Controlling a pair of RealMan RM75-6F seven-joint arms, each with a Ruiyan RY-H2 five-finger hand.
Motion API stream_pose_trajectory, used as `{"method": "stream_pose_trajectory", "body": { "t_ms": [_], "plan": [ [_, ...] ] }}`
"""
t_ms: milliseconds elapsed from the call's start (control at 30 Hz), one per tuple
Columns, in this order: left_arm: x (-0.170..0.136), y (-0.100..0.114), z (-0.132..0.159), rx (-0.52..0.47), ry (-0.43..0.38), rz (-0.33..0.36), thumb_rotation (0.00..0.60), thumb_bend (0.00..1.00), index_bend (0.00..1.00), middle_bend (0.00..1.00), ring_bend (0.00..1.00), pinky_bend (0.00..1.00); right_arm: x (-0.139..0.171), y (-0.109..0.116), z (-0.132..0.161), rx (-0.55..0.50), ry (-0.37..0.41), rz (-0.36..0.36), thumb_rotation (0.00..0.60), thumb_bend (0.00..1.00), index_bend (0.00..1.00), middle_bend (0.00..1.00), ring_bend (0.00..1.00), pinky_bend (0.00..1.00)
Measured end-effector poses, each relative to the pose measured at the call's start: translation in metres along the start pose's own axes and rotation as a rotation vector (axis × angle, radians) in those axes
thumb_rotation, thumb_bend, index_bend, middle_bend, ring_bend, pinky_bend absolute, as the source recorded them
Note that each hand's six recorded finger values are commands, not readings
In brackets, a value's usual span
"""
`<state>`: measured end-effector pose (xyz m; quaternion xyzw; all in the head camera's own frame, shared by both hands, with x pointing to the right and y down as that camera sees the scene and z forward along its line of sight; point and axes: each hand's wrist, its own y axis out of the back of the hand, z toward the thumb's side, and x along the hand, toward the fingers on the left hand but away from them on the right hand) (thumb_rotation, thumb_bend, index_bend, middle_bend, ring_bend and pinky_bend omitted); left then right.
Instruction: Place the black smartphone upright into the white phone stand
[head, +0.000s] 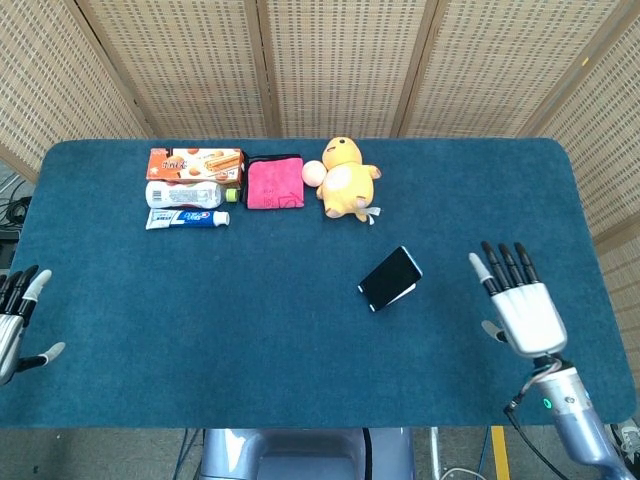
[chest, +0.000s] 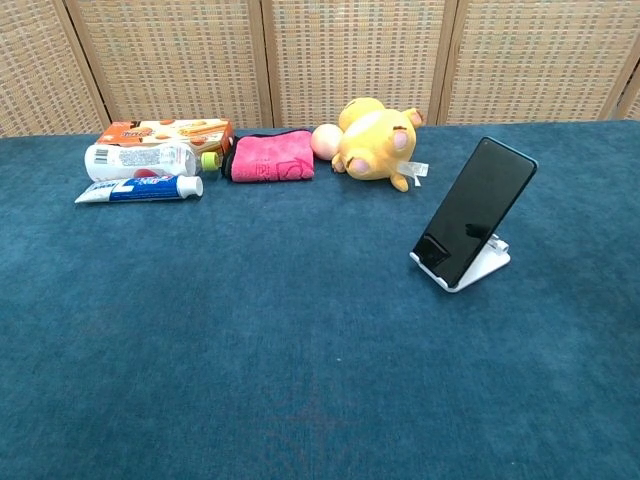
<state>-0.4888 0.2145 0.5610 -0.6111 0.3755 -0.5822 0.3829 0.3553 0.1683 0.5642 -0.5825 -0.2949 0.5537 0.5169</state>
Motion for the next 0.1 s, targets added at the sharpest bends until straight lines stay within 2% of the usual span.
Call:
{"method": "stream_pose_trajectory", "body": {
  "t_ms": [100],
  "plan": [
    [-0.003,-0.003,0.001,0.004,-0.011,0.012,0.600,0.00,0.00,0.00,0.00,0.00,0.026,-0.014,-0.023,-0.149,-0.087,0.014,0.600,0.00,0.00,0.00,0.00,0.00]
  ]
}}
